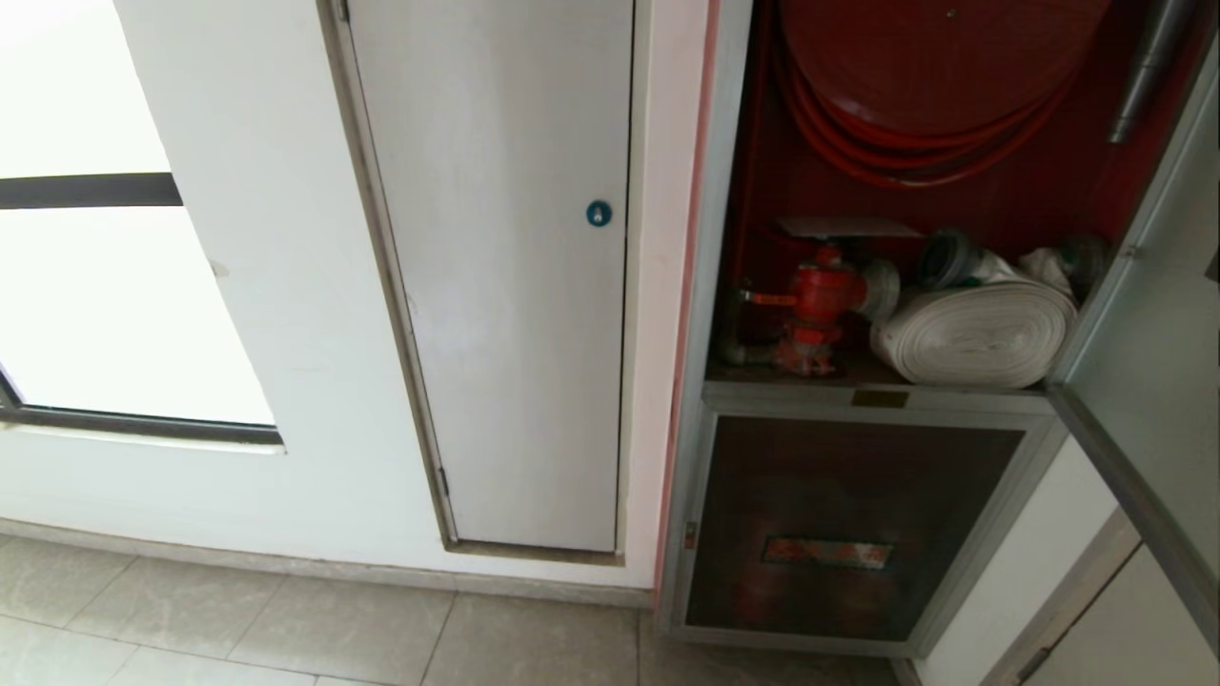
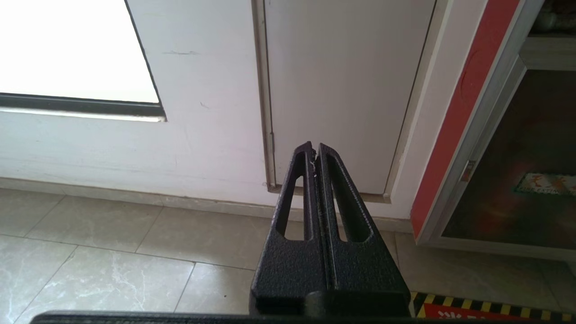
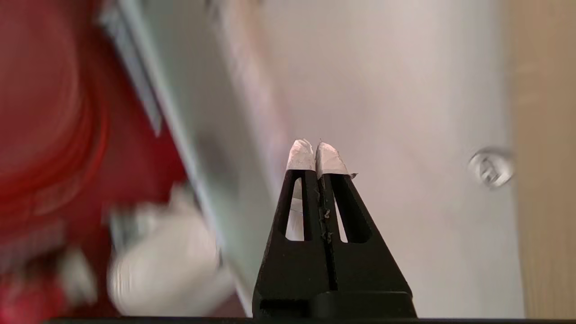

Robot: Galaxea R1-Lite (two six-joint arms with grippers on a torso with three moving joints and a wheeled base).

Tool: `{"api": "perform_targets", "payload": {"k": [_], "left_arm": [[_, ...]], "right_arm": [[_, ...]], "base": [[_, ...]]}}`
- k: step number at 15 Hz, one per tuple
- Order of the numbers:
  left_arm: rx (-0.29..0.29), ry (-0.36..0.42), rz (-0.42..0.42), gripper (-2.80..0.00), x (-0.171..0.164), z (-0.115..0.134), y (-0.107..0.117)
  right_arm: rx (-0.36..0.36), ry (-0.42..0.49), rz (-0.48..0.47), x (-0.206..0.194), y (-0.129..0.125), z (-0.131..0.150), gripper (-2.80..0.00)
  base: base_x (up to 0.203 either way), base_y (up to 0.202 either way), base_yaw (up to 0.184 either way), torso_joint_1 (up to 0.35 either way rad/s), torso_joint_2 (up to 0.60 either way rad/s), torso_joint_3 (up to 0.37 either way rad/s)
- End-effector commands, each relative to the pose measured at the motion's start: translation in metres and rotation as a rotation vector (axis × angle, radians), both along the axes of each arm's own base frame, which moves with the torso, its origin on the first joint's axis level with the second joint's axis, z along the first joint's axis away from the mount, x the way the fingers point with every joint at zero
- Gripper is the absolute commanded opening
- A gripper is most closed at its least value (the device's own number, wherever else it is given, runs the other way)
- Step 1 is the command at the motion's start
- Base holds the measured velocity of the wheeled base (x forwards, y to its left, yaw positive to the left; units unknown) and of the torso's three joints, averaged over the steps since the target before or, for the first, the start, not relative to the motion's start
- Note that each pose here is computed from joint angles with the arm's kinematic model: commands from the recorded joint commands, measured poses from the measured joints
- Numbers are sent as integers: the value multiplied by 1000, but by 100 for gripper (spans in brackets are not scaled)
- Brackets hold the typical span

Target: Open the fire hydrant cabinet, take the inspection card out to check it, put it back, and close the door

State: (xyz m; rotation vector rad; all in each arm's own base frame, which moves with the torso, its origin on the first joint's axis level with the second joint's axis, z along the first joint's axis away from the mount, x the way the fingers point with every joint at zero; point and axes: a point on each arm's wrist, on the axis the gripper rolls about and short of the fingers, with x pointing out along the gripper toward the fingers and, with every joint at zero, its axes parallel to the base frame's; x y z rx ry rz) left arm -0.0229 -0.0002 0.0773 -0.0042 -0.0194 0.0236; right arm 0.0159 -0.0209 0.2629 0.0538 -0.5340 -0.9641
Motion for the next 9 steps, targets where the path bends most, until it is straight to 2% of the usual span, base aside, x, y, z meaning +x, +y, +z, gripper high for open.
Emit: {"api": "perform_targets", "payload": {"k": [1,4,7,9], "left_arm": [[0,7,1,-280,1,-2,0],[0,7,1,-280,1,-2,0],[0,7,1,-280,1,-2,0],[0,7,1,-280,1,-2,0]], "right_arm": [[19,-31,-48,8,-6,5,-280],[63,-103,-59,16,-12,7,-280],[105,-113,-112,29,-25,5,-280],[92,-143,-134,33,-30,10,-280]], "base": [[0,0,0,0,0,0],[0,0,0,0,0,0],[0,0,0,0,0,0],[0,0,0,0,0,0]]}}
